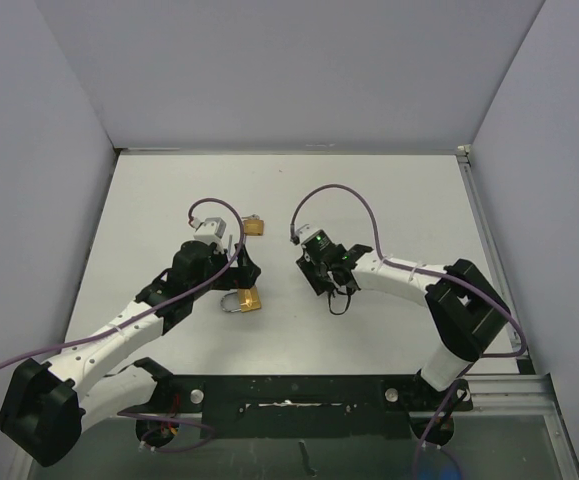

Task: Unlock with the key

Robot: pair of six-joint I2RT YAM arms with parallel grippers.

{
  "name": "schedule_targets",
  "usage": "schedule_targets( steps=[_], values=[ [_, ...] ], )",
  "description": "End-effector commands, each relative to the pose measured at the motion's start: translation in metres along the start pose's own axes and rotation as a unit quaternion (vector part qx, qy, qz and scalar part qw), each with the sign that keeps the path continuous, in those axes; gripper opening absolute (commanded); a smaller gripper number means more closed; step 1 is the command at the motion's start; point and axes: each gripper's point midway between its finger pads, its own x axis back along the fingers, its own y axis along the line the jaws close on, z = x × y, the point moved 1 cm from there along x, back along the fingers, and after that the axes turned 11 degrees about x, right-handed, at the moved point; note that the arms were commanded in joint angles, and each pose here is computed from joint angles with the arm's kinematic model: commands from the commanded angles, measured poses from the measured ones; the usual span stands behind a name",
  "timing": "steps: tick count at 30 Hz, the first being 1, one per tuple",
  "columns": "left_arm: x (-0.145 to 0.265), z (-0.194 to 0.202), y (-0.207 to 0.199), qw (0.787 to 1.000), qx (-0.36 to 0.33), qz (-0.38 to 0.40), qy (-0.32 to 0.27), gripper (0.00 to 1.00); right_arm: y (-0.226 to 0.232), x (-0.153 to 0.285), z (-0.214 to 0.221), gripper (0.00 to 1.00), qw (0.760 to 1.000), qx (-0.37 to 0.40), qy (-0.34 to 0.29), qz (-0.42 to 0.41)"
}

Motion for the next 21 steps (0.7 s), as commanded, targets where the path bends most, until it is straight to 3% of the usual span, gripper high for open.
schedule_targets(
  steps=[1, 17, 21],
  values=[
    [-0.001, -0.012, -0.01, 1.0, 0.003, 0.02, -0.022, 0.97, -0.003, 0.001, -0.018, 0.37, 0.999, 0.035, -0.027, 0.021],
    [0.001, -0.013, -0.007, 1.0, 0.002, 0.014, -0.026, 0.97, -0.006, -0.014, -0.019, 0.33, 0.996, 0.069, -0.011, 0.048],
    [0.001, -0.014, -0.008, 1.0, 0.001, 0.015, -0.027, 0.97, -0.007, -0.016, -0.02, 0.26, 0.996, 0.068, -0.01, 0.052]
  ],
)
